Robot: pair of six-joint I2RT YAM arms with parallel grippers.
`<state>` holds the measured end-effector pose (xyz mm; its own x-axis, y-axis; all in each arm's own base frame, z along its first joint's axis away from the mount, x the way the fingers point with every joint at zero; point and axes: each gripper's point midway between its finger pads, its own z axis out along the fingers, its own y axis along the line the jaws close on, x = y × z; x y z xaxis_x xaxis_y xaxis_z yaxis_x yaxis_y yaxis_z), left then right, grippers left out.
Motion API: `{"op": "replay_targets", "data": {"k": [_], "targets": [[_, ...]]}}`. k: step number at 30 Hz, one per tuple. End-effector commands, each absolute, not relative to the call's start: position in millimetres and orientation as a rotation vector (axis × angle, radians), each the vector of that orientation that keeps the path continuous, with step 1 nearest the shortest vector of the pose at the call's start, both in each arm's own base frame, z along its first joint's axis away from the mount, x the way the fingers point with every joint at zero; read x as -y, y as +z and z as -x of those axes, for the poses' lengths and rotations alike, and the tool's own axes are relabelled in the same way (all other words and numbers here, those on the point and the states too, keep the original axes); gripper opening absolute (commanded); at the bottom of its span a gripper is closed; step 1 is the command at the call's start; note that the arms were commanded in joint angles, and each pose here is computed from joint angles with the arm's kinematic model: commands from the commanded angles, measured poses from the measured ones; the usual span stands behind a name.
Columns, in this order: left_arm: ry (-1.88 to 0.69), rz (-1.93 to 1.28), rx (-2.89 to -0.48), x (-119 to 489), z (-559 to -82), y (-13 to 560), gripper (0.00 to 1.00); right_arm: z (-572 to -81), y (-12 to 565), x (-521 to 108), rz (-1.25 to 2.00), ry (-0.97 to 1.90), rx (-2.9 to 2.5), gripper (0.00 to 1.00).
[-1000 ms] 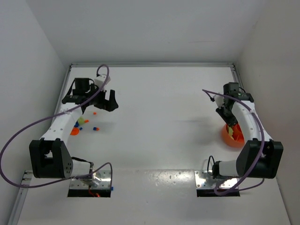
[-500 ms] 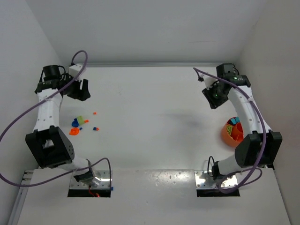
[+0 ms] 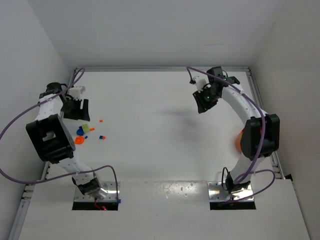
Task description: Sort the legos into containers by color
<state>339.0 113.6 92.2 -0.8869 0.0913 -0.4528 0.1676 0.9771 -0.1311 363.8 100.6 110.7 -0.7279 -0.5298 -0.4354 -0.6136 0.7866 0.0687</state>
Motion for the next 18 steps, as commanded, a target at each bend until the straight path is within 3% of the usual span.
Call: {"op": "replay_targets", "data": {"k": [1, 18], "targets": [[-0.169, -0.078, -2.65, -116.7, -342.0, 98.3, 0.74, -380.7, 117.4, -122.7, 0.821, 0.371, -2.5, 0.35], [-0.293, -0.024, -2.705, -110.6, -350.2, 40.0, 0.78, -366.3, 104.0, -132.8, 0.838, 0.404, -2.525, 0.35]]}}
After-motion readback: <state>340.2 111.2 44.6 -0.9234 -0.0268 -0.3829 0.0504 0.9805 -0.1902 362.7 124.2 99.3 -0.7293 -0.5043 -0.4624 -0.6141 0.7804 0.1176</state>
